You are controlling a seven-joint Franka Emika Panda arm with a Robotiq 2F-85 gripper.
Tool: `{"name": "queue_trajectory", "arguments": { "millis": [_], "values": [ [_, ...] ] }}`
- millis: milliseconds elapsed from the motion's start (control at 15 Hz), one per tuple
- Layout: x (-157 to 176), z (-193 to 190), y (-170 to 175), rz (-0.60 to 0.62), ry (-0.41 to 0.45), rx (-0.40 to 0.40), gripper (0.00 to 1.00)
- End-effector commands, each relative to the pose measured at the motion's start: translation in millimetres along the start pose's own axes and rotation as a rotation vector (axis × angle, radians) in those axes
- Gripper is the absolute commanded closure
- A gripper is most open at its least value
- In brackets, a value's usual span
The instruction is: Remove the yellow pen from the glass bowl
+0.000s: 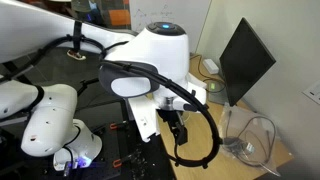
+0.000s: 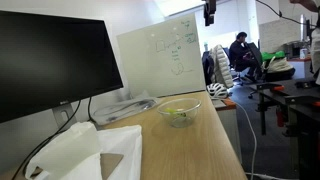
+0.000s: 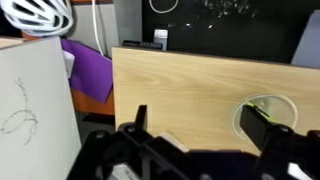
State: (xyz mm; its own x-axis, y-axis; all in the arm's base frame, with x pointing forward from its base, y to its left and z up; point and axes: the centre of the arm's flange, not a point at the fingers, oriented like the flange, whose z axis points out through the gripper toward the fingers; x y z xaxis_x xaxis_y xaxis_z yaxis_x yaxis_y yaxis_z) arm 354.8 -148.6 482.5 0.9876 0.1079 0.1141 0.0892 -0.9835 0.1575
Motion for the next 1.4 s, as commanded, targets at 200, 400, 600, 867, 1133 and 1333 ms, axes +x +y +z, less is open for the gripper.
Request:
{"name": "queue_trajectory", "arguments": {
  "millis": [200, 400, 600, 867, 1133, 1333],
  "values": [
    [0, 0, 0, 0.000, 0.000, 0.000, 0.00],
    [0, 0, 0, 0.000, 0.000, 0.000, 0.00],
    [0, 0, 0, 0.000, 0.000, 0.000, 0.00],
    [32, 36, -37, 0.263, -0.030, -0.013, 0.00],
    [71, 88, -95, 0.465, -0.090, 0.049, 0.00],
    [96, 118, -124, 0.612, -0.124, 0.117, 0.00]
  ]
}}
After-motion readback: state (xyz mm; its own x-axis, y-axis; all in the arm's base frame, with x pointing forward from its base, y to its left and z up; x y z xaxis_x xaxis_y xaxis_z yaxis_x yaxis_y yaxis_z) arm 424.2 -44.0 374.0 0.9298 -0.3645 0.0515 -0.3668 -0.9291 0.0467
